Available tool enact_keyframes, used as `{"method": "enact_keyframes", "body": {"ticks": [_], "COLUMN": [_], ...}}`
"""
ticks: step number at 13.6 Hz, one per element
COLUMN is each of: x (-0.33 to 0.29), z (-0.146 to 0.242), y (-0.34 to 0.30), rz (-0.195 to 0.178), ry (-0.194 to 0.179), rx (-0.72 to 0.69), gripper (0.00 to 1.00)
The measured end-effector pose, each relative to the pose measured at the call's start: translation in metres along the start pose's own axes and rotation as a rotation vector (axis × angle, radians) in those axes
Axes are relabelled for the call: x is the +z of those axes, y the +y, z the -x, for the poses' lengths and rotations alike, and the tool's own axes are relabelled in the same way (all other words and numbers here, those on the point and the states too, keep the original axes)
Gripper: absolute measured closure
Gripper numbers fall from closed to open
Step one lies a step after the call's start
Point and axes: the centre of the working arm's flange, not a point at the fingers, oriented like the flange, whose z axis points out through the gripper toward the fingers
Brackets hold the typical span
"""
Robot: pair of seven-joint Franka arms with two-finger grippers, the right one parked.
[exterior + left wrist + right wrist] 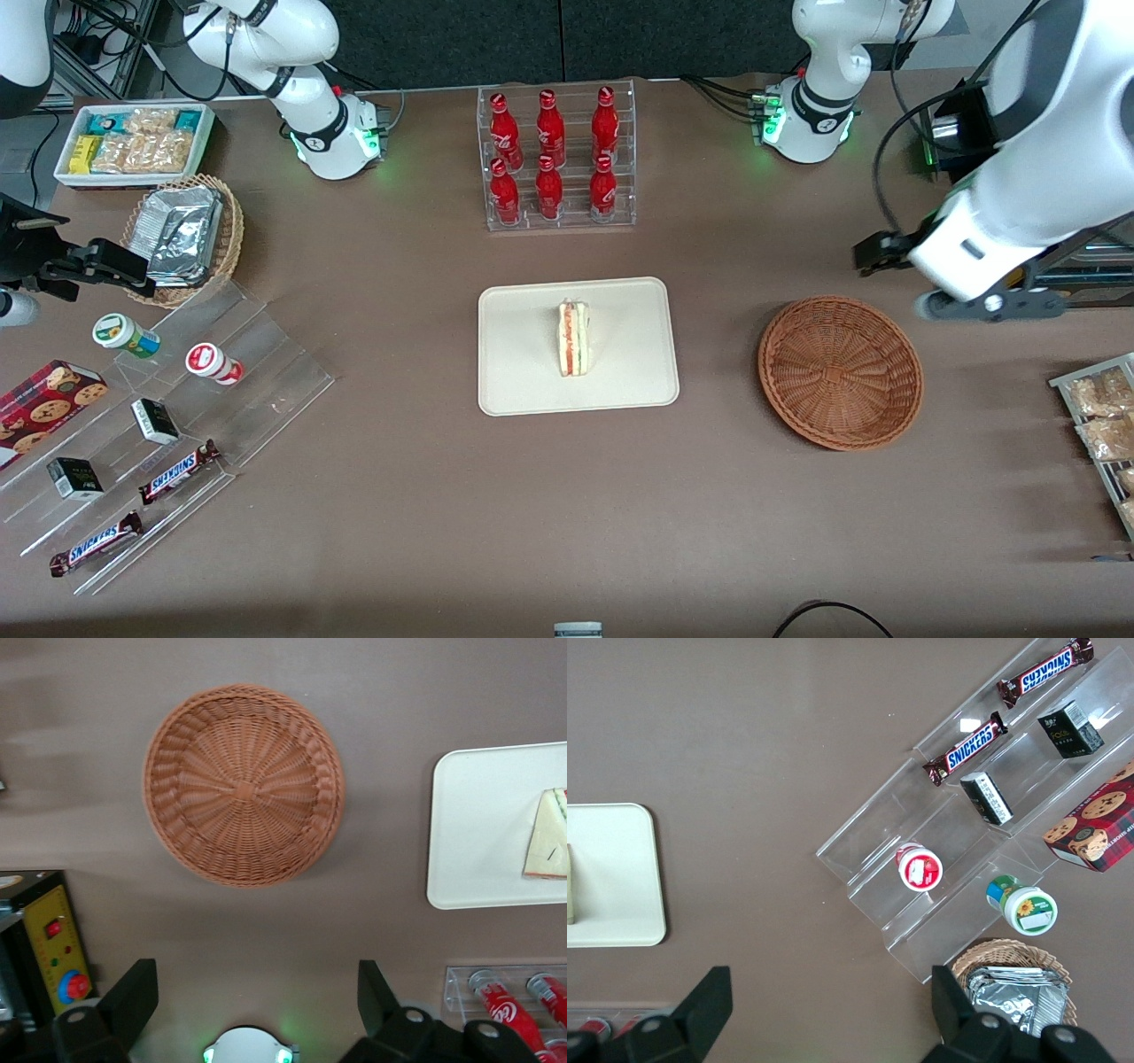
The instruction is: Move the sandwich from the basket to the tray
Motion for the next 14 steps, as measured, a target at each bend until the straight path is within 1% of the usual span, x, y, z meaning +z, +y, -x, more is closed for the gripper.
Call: {"method": "enact_keyframes", "body": {"ticks": [2, 4, 7, 14], "x": [-0.013, -0.018, -0.019, -0.018], "z": [0.012, 0.02, 0.02, 0.019], "y": [-0.014, -0.023, -0.047, -0.069], "rz": [-0.001, -0.004, -0.001, 0.008], "ry": [0.011, 0.008, 0.007, 0.004], "rx": [0.011, 0.019, -0.005, -0.044], "gripper": [0.0, 0.0, 0.0, 0.0]}}
